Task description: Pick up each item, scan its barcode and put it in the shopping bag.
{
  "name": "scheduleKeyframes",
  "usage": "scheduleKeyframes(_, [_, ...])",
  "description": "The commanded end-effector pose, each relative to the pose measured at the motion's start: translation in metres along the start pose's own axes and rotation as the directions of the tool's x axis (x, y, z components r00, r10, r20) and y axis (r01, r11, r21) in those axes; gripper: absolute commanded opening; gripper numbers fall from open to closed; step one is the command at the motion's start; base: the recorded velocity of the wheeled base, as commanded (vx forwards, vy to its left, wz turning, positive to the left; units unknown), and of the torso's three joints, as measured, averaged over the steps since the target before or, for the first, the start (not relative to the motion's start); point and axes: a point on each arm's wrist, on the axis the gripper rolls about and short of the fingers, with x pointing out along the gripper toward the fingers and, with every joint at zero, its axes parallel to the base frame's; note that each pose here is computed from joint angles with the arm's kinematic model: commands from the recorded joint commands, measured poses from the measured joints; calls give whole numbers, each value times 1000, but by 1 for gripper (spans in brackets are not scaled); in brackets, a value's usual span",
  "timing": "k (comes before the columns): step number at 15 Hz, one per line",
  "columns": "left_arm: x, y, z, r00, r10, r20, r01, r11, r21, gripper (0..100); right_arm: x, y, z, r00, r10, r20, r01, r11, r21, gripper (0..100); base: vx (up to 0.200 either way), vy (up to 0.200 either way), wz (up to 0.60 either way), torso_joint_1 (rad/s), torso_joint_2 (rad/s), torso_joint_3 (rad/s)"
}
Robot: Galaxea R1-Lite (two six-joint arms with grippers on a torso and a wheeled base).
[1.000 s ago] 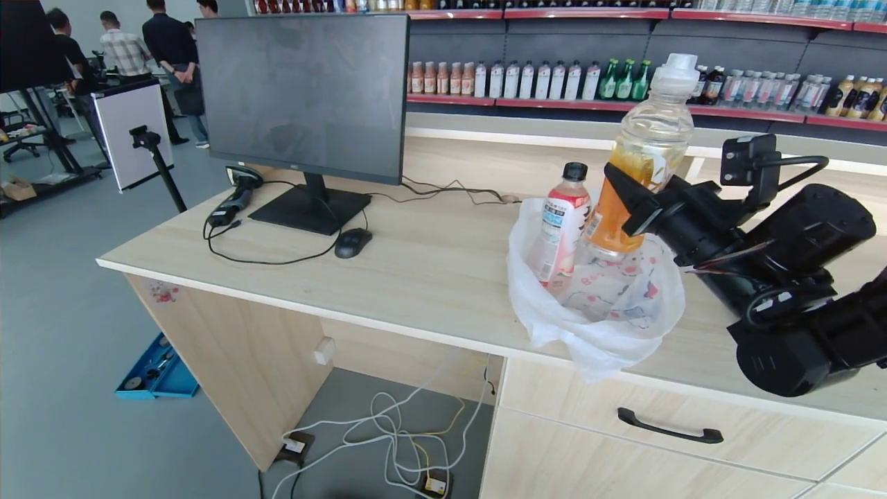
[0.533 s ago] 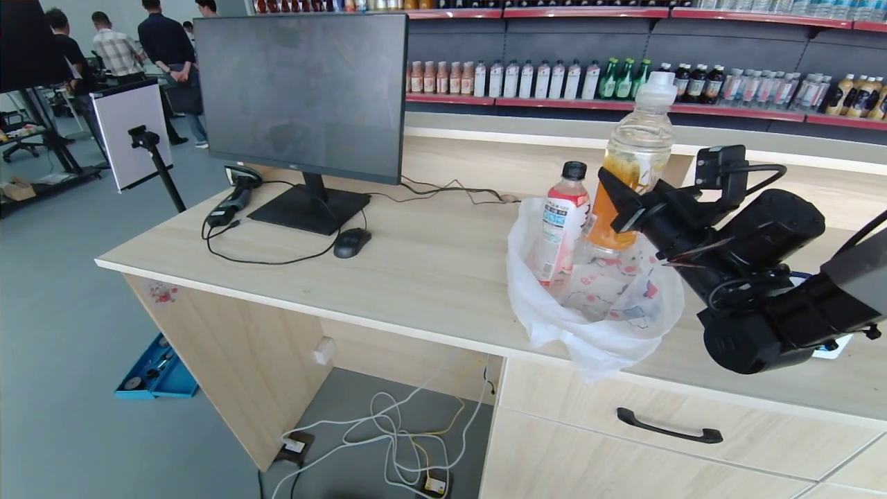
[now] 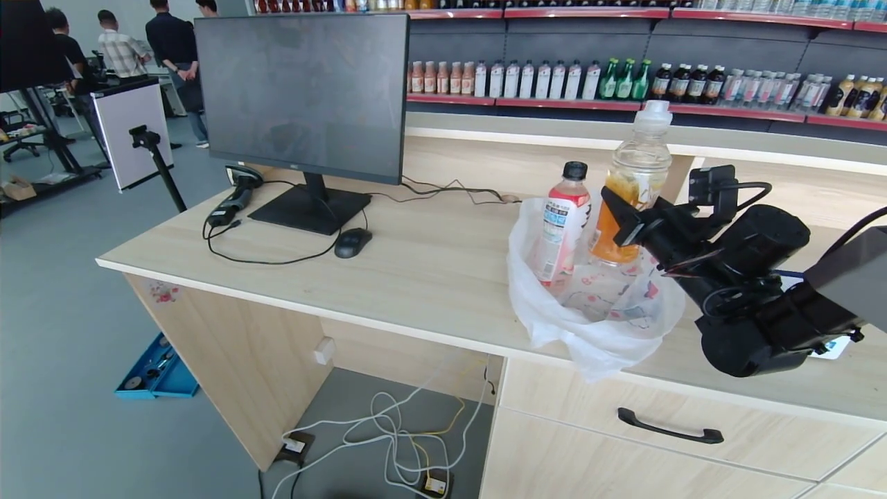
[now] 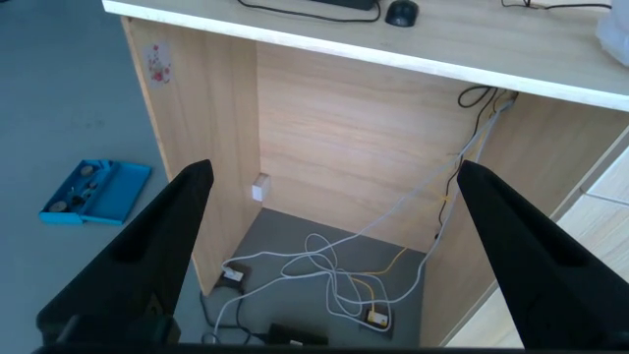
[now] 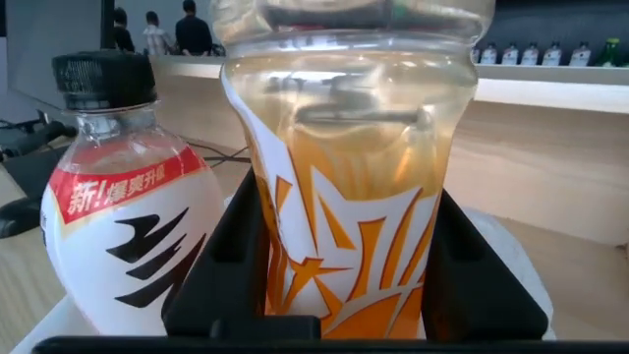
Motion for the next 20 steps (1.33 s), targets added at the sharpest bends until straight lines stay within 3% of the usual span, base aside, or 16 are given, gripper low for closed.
scheduleKeyframes(1, [0, 0, 0, 1000, 0, 1, 0, 1000, 0, 100, -1, -6, -12, 1000, -14, -27, 14, 1000, 0, 0, 0, 0, 0, 0, 0, 0])
scheduleKeyframes(6, [0, 0, 0, 1000, 0, 1, 0, 1000, 0, 100, 21, -19, -26, 999, -29, 33, 29, 999, -21, 0, 0, 0, 0, 0, 0, 0])
scheduleKeyframes(20, [0, 0, 0, 1000, 0, 1, 0, 1000, 1, 100, 19, -19, -57, 999, -31, -32, 31, 999, -14, 0, 0, 0, 0, 0, 0, 0])
